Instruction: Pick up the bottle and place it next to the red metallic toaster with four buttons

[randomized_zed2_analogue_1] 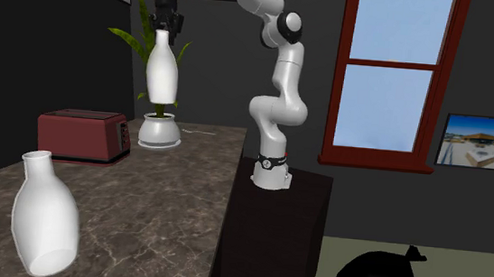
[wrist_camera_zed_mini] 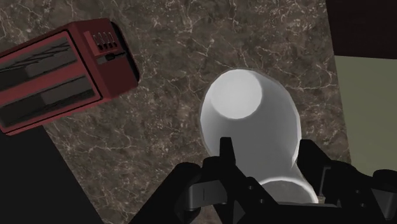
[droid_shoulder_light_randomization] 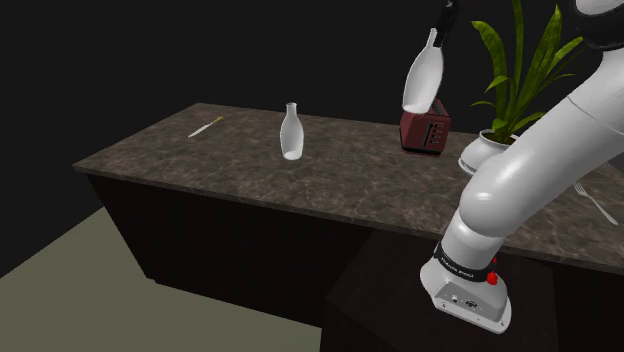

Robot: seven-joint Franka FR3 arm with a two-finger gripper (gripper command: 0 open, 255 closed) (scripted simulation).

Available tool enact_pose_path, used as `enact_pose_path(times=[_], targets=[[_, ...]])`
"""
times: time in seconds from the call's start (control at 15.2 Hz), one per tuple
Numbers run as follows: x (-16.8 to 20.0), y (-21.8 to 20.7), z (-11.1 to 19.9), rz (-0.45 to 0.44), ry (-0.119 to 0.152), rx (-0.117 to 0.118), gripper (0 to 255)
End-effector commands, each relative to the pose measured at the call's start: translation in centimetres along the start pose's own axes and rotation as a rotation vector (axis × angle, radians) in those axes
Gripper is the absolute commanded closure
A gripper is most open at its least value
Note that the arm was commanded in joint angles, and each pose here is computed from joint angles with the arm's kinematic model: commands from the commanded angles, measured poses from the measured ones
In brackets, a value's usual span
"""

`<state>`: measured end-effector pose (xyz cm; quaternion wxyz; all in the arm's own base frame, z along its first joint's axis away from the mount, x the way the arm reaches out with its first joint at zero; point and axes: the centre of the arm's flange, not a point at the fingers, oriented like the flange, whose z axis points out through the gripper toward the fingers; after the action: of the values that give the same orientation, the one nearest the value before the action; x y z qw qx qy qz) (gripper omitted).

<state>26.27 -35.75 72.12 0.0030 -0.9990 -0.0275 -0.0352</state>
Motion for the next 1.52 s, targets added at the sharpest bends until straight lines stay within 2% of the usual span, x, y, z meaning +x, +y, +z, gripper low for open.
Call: enact_pose_path(times=[0.0,1.12,1.45], targets=[[-1.3,2.4,0.1,-0.001,0.001,-0.001,255],[-11.8,22.6,1.5,-0.001,0.001,-0.001,255],[-12.0,22.6,4.1,-0.001,0.001,-0.001,255]])
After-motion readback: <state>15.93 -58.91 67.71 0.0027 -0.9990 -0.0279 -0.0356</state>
